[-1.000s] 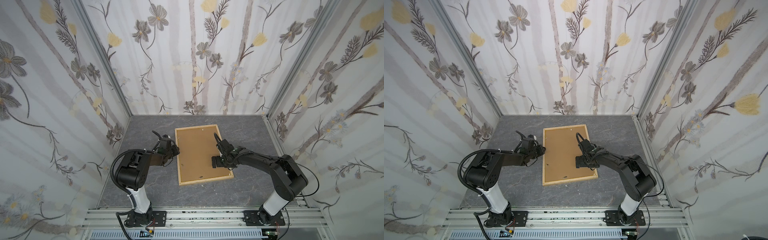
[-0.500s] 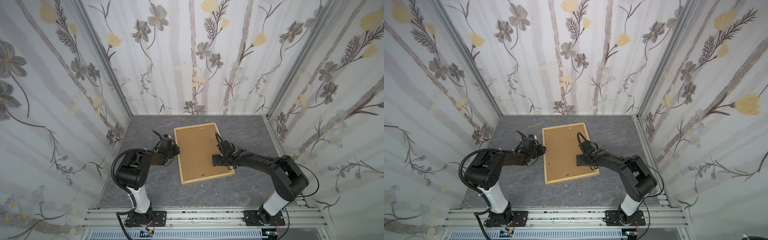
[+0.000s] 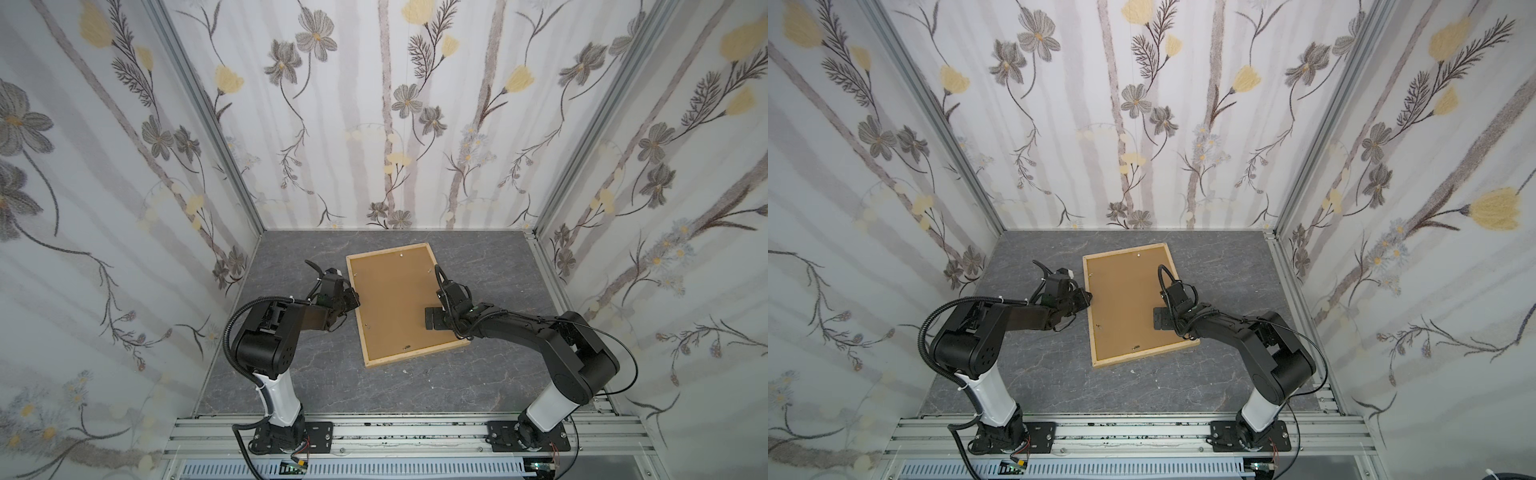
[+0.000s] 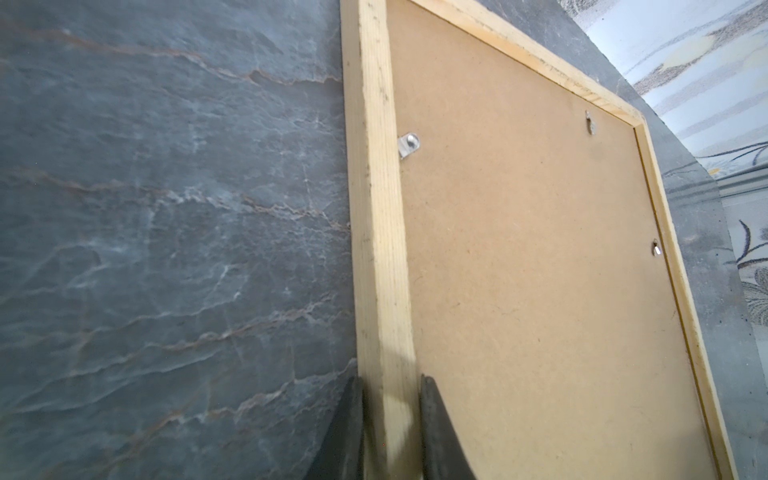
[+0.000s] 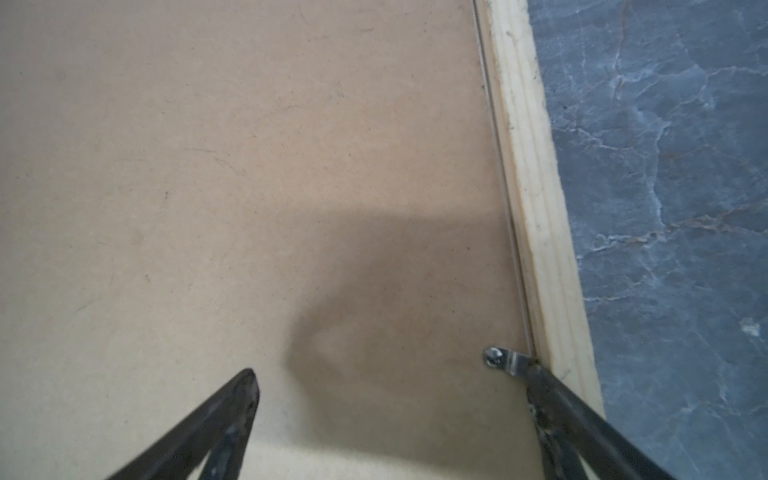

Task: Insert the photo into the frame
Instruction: 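Lift the right gripper up from the clip, away from the frame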

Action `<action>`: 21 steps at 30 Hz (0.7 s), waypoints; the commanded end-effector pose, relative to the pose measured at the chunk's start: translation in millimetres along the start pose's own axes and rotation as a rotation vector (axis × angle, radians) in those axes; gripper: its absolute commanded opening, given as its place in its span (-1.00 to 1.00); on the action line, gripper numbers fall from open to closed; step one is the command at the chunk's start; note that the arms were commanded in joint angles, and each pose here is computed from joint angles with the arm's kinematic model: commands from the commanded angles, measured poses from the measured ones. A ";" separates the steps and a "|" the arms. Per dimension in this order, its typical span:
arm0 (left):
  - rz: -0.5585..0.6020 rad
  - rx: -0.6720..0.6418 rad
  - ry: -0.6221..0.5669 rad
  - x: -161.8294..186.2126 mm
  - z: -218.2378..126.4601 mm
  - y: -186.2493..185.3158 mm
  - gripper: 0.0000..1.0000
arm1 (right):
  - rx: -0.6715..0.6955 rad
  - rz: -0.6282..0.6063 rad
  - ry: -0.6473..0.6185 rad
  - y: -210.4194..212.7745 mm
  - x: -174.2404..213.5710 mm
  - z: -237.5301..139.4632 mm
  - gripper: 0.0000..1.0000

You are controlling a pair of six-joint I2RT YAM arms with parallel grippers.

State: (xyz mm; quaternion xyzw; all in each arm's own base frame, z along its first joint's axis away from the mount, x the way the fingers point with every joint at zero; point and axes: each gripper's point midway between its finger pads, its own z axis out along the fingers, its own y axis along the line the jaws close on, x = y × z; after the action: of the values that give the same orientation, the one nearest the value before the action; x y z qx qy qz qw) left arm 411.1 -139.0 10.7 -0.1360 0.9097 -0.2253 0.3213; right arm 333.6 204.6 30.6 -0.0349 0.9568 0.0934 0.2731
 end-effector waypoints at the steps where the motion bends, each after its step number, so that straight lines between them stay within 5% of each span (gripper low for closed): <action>1: -0.016 -0.221 0.300 79.2 -11.2 57.0 -0.74 | -0.049 0.007 0.082 5.3 19.8 4.2 0.99; 12: -0.013 -0.225 0.304 79.9 -11.0 57.9 -0.74 | -0.120 -0.005 0.077 16.4 16.0 -9.0 1.00; 21: -0.011 -0.220 0.314 78.3 -7.0 55.3 -0.65 | -0.140 -0.001 -0.091 15.5 -49.4 -71.6 0.99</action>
State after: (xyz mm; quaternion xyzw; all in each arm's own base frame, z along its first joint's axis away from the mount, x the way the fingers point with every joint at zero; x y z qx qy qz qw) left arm 416.0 -140.3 10.2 -0.1322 0.9109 -0.2233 0.3208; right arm 338.6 214.5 112.8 -0.0471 0.9310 0.1708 0.3192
